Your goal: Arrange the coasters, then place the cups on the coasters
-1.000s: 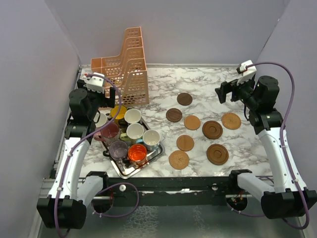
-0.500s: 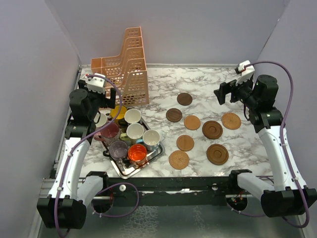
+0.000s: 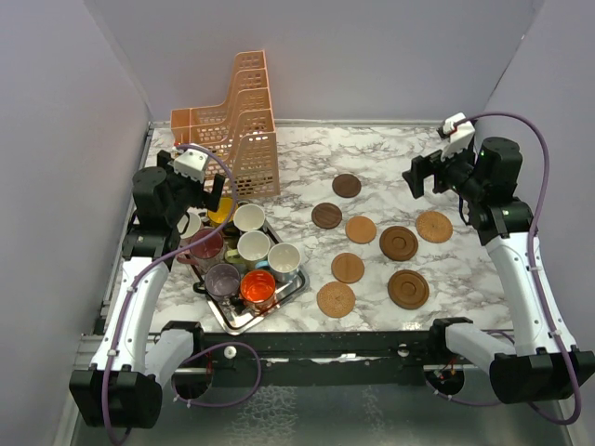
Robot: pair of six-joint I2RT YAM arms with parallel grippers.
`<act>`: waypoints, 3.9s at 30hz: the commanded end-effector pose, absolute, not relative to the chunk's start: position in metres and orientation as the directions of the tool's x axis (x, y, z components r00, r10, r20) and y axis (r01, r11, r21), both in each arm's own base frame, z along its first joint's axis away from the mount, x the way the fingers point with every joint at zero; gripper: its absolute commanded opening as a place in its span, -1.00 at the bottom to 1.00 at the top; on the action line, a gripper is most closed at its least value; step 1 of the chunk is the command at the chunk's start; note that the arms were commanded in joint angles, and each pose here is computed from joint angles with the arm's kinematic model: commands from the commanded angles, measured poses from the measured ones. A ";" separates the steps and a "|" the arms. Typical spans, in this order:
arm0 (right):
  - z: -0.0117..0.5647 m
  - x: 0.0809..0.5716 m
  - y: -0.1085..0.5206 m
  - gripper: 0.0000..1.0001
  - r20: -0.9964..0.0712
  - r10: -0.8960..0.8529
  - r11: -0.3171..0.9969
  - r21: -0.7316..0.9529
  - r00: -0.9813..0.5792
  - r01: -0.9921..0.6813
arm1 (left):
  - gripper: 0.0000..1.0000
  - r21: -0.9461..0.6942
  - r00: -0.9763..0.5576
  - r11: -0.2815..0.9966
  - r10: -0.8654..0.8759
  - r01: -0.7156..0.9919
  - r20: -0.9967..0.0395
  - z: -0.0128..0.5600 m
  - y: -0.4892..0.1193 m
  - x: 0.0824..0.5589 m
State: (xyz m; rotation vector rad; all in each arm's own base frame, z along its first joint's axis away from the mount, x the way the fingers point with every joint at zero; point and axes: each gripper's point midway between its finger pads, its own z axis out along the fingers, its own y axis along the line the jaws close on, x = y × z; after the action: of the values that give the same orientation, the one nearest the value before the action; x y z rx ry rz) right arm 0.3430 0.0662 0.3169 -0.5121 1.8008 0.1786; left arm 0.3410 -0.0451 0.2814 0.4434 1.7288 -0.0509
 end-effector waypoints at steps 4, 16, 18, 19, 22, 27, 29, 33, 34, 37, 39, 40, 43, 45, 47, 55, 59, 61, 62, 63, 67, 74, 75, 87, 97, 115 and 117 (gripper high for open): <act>0.322 0.340 0.068 0.99 -0.937 -0.290 0.871 -0.174 -0.195 -0.459 | 0.98 0.231 -0.128 0.888 0.303 0.397 -0.945 0.282 -0.057 0.337; 0.291 0.343 0.084 0.99 -0.918 -0.347 0.804 -0.186 -0.191 -0.565 | 0.98 0.240 -0.188 0.865 0.350 0.440 -0.918 0.264 -0.057 0.329; 0.280 0.345 0.090 0.99 -0.914 -0.354 0.791 -0.182 -0.195 -0.585 | 0.98 0.228 -0.203 0.868 0.344 0.442 -0.917 0.264 -0.057 0.327; 0.274 0.345 0.094 0.99 -0.912 -0.359 0.783 -0.179 -0.199 -0.596 | 0.98 0.222 -0.210 0.869 0.341 0.442 -0.916 0.264 -0.057 0.326; 0.255 0.348 0.109 0.99 -0.900 -0.386 0.754 -0.183 -0.201 -0.631 | 0.98 0.215 -0.225 0.871 0.340 0.441 -0.913 0.264 -0.057 0.324; 0.227 0.357 0.139 1.00 -0.881 -0.434 0.705 -0.201 -0.189 -0.680 | 0.98 0.228 -0.237 0.868 0.358 0.442 -0.903 0.263 -0.055 0.325; 0.217 0.364 0.149 1.00 -0.877 -0.444 0.694 -0.207 -0.184 -0.690 | 0.98 0.223 -0.239 0.867 0.355 0.447 -0.904 0.263 -0.056 0.324; 0.196 0.385 0.167 0.98 -0.863 -0.469 0.683 -0.221 -0.186 -0.696 | 0.98 0.194 -0.238 0.861 0.335 0.469 -0.912 0.263 -0.061 0.323; 0.190 0.392 0.171 0.96 -0.860 -0.471 0.685 -0.218 -0.194 -0.695 | 0.98 0.196 -0.235 0.860 0.336 0.470 -0.912 0.263 -0.061 0.323; 0.172 0.413 0.181 0.88 -0.852 -0.464 0.701 -0.186 -0.242 -0.689 | 0.98 0.204 -0.242 0.861 0.346 0.466 -0.907 0.259 -0.059 0.323; 0.154 0.428 0.185 0.86 -0.836 -0.467 0.717 -0.166 -0.289 -0.678 | 0.98 0.203 -0.247 0.862 0.346 0.464 -0.905 0.255 -0.058 0.323; 0.148 0.434 0.188 0.84 -0.827 -0.470 0.721 -0.160 -0.307 -0.674 | 0.98 0.201 -0.247 0.862 0.345 0.466 -0.906 0.255 -0.059 0.323; 0.132 0.449 0.195 0.77 -0.803 -0.487 0.726 -0.154 -0.343 -0.670 | 0.98 0.197 -0.247 0.860 0.342 0.470 -0.907 0.254 -0.060 0.323; 0.123 0.458 0.199 0.75 -0.791 -0.493 0.730 -0.151 -0.362 -0.666 | 0.98 0.197 -0.248 0.861 0.343 0.469 -0.906 0.254 -0.060 0.324; 0.117 0.466 0.203 0.73 -0.780 -0.498 0.732 -0.145 -0.378 -0.666 | 0.98 0.196 -0.245 0.860 0.342 0.471 -0.907 0.254 -0.060 0.324; 0.083 0.484 0.218 0.61 -0.731 -0.526 0.723 -0.113 -0.436 -0.682 | 0.98 0.191 -0.244 0.857 0.339 0.479 -0.909 0.251 -0.062 0.322; 0.068 0.492 0.221 0.47 -0.708 -0.534 0.725 -0.101 -0.462 -0.681 | 0.98 0.196 -0.238 0.857 0.340 0.477 -0.910 0.252 -0.062 0.321; 0.061 0.494 0.221 0.43 -0.693 -0.540 0.728 -0.099 -0.478 -0.678 | 0.98 0.197 -0.236 0.857 0.341 0.477 -0.910 0.253 -0.062 0.320; 0.058 0.495 0.221 0.40 -0.685 -0.544 0.727 -0.099 -0.483 -0.679 | 0.98 0.197 -0.236 0.857 0.341 0.477 -0.910 0.253 -0.062 0.320; 0.054 0.496 0.220 0.37 -0.677 -0.549 0.729 -0.100 -0.490 -0.678 | 0.98 0.198 -0.235 0.856 0.341 0.477 -0.910 0.253 -0.062 0.320; 0.040 0.499 0.213 0.27 -0.646 -0.561 0.744 -0.119 -0.518 -0.658 | 0.98 0.199 -0.231 0.857 0.340 0.476 -0.911 0.254 -0.062 0.320; 0.017 0.498 0.206 0.14 -0.598 -0.580 0.750 -0.127 -0.553 -0.649 | 0.98 0.204 -0.232 0.856 0.346 0.475 -0.909 0.253 -0.061 0.320; 0.014 0.497 0.205 0.12 -0.593 -0.580 0.751 -0.124 -0.558 -0.648 | 0.98 0.207 -0.233 0.857 0.347 0.472 -0.908 0.253 -0.060 0.319; 0.009 0.511 0.173 0.04 -0.591 -0.509 0.805 -0.068 -0.626 -0.590 | 0.98 0.207 -0.237 0.859 0.348 0.469 -0.907 0.251 -0.059 0.320; 0.046 0.512 0.174 0.08 -0.663 -0.485 0.779 -0.029 -0.571 -0.627 | 0.98 0.205 -0.241 0.855 0.352 0.477 -0.904 0.248 -0.060 0.320; 0.083 0.401 0.234 0.35 -0.701 -0.583 0.573 0.004 -0.410 -0.820 | 0.98 0.201 -0.240 0.850 0.352 0.487 -0.905 0.246 -0.062 0.318; 0.077 0.392 0.239 0.34 -0.685 -0.610 0.553 -0.008 -0.398 -0.833 | 0.98 0.202 -0.239 0.849 0.352 0.488 -0.905 0.245 -0.062 0.317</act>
State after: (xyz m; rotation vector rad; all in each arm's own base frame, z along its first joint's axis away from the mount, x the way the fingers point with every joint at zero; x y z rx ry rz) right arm 0.4131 0.2254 0.0822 -1.0466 2.1794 0.4494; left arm 0.3198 -0.0568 0.2387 0.6049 1.8976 -0.1265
